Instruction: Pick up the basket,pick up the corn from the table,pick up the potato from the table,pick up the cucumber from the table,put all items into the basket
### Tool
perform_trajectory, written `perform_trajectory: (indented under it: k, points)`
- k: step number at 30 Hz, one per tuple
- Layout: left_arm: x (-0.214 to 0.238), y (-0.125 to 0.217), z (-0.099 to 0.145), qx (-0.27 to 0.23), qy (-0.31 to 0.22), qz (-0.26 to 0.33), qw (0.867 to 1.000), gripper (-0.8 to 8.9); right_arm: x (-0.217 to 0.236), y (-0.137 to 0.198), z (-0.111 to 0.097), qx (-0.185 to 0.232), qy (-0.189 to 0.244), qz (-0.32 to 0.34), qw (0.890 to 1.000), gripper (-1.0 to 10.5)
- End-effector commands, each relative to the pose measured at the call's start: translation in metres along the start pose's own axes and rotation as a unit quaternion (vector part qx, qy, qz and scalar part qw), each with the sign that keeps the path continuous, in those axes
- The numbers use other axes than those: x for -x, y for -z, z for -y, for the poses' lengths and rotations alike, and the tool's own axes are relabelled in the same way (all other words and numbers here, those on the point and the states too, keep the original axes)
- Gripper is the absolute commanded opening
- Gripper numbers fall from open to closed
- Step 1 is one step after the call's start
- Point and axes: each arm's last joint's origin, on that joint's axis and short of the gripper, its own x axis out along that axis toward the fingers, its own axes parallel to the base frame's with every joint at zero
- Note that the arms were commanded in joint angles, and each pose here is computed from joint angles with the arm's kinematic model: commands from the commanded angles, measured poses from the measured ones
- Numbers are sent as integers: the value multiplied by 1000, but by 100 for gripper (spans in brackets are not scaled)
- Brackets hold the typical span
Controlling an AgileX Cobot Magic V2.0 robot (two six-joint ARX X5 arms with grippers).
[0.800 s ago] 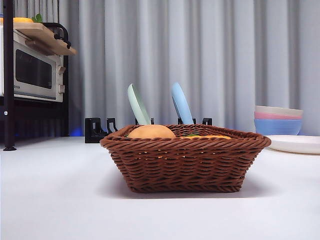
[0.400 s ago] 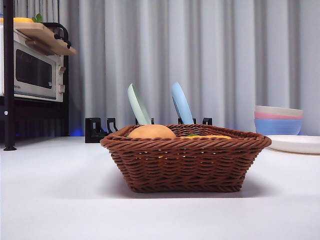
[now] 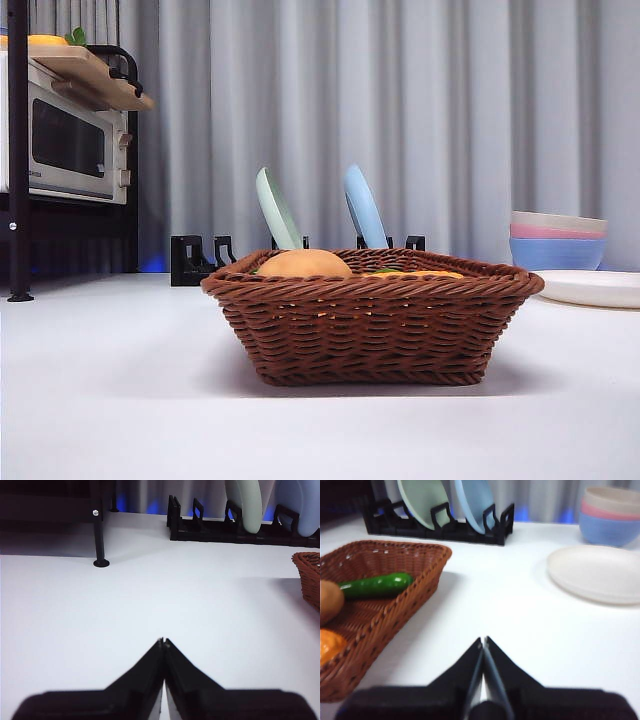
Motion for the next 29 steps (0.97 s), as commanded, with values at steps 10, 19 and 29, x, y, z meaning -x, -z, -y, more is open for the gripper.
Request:
perform_trajectory:
  k: [10,19,29]
  points:
    - [-2,4,-1,5,-1,-6,1000,-3,-2,5,0,-65,4,-6,998,2]
    - [-2,4,-1,5,-1,-6,1000,-3,-2,5,0,-65,3,-6,998,2]
    - [-2,4,-1,5,-2,-6,1000,-3,-2,5,0,-65,3,-6,998,2]
